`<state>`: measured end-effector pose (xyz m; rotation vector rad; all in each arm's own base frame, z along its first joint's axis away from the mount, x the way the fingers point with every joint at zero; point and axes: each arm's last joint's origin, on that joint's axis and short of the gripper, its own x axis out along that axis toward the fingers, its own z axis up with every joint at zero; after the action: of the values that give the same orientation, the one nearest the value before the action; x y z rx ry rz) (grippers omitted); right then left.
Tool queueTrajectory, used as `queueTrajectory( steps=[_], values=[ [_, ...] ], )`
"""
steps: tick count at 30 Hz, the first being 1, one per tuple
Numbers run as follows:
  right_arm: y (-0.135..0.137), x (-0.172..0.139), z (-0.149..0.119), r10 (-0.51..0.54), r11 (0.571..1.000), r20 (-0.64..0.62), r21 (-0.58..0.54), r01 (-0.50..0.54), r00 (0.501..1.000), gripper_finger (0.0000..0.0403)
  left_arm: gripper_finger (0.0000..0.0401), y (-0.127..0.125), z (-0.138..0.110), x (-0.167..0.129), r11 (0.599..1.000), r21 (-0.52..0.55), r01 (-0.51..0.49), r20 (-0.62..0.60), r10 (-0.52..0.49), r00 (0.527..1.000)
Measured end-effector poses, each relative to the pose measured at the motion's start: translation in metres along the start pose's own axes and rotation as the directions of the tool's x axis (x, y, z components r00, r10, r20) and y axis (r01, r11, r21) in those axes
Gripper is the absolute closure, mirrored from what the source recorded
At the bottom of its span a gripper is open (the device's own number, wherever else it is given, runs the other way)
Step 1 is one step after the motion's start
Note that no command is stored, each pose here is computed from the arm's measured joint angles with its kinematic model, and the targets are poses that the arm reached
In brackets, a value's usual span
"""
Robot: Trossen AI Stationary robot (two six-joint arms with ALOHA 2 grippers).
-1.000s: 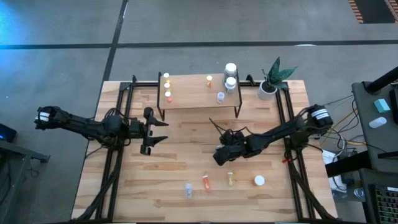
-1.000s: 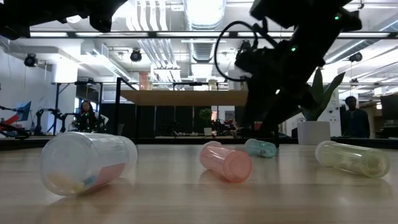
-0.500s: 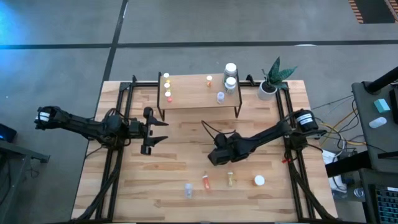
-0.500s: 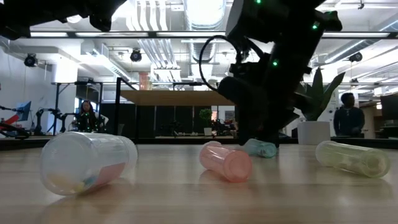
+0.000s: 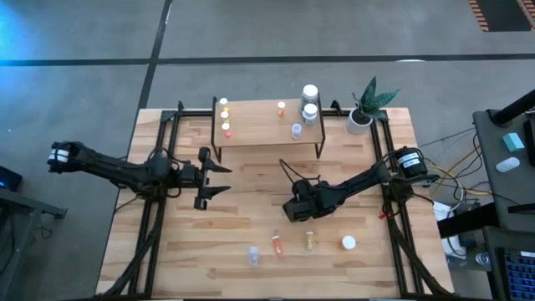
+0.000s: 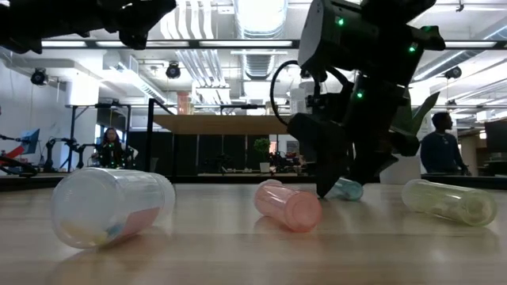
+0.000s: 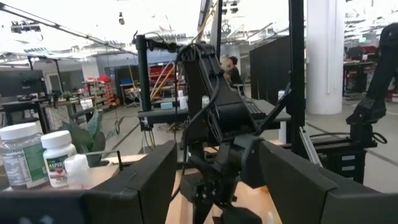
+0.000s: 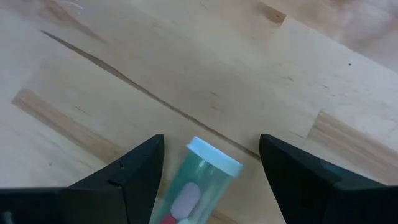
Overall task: Pick and place medicine bottles onto shelf by color
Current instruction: Put the blue pill bottle on the shelf
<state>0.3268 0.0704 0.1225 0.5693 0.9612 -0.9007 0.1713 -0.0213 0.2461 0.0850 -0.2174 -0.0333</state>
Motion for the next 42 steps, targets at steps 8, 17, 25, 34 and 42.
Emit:
queueTrajectory(
  steps=[8, 17, 25, 34, 42],
  values=[
    [0.001, 0.000, 0.000, 0.014, 1.000, -0.015, 0.017, -0.014, 1.000, 0.0191, 0.0189, -0.002, -0.010, 0.005, 1.000, -0.024, 0.009, -0.053, -0.011, 0.999],
    [0.003, -0.002, -0.004, 0.032, 0.999, -0.017, 0.041, -0.031, 0.999, 0.0227, 0.0189, -0.003, -0.015, 0.006, 0.999, -0.040, 0.013, -0.076, -0.016, 0.997],
    [0.004, -0.003, -0.005, 0.034, 0.999, -0.020, 0.043, -0.033, 0.999, 0.0232, 0.0189, -0.002, -0.012, 0.005, 0.999, -0.042, 0.013, -0.060, -0.015, 0.998],
    [0.007, -0.005, -0.005, 0.053, 0.998, -0.025, 0.021, -0.053, 0.998, 0.0252, 0.0189, -0.002, -0.011, 0.005, 0.999, -0.044, 0.013, -0.054, -0.015, 0.998],
    [0.010, -0.008, -0.002, 0.063, 0.998, -0.015, 0.001, -0.063, 0.998, 0.0277, 0.0189, -0.002, -0.011, 0.005, 0.999, -0.042, 0.013, -0.051, -0.015, 0.999]
  ],
)
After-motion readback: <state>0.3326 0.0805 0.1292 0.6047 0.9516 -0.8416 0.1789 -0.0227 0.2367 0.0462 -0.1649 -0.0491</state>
